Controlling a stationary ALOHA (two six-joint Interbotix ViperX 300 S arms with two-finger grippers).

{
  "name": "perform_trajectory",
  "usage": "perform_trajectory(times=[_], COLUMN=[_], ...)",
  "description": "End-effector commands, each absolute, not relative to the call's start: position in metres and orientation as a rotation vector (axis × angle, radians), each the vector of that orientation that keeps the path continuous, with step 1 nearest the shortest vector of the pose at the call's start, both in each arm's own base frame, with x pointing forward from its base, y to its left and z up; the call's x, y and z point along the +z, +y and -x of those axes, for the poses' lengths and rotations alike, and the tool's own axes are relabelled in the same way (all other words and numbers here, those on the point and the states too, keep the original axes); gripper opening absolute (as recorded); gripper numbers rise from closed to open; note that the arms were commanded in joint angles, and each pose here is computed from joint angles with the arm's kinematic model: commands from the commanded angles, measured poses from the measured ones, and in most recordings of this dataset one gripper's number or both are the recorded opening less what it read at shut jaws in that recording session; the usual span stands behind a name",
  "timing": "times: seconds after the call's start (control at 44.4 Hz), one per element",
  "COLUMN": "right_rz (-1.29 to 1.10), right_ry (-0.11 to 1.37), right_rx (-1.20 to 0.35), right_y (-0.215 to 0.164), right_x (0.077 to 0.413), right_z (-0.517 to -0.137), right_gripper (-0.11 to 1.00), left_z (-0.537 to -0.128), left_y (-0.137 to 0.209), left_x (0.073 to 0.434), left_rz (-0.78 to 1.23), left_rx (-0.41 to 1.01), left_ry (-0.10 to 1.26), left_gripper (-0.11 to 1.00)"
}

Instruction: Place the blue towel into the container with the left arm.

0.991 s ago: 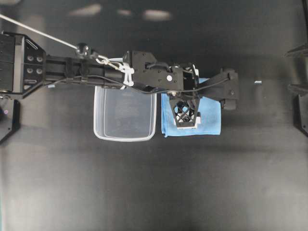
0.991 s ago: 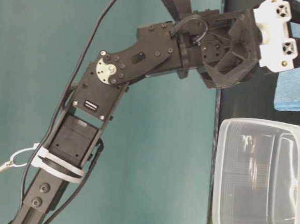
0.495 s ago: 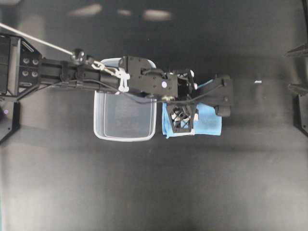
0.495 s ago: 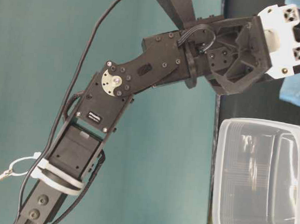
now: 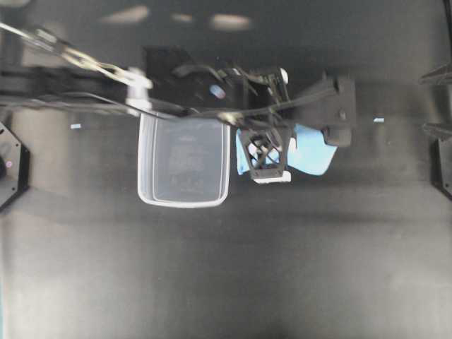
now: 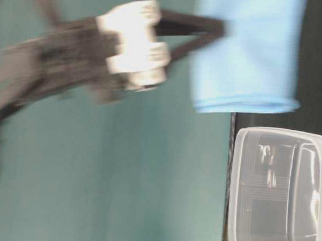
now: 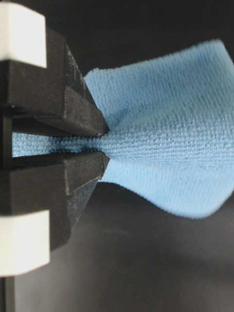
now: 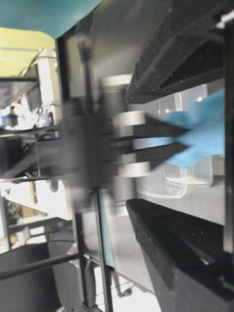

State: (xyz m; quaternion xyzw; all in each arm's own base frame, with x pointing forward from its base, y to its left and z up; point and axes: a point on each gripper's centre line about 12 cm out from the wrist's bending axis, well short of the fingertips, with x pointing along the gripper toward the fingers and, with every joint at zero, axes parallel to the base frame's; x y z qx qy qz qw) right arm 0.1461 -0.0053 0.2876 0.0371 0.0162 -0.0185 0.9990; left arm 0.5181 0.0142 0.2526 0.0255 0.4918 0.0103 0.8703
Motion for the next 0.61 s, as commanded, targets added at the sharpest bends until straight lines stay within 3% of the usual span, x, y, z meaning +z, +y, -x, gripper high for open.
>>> perform_trajectory(times=[0.0, 0.27, 0.585], right_rz=[-0.079, -0.079, -0.079], right_ry=[0.026, -0.014, -0.023], right_rx=[-0.038, -0.037, -0.037], right_y=[-0.005, -0.006, -0.006], right_x=[0.290, 0.296, 0.296], right_z=[-0.147, -0.146, -0.146], right_gripper=[0.76, 0.76, 0.76], left_z=[-0.495, -0.430, -0.392], left_y=[0.014, 0.020, 0.028], left_x=[0.319, 0.379, 0.354], left_rz=[-0.054, -0.042, -0.025], left_rx=[0.029, 0.049, 0.070], left_ry=[0.944, 0.981, 1.058], left_gripper=[0.06, 0.06, 0.06])
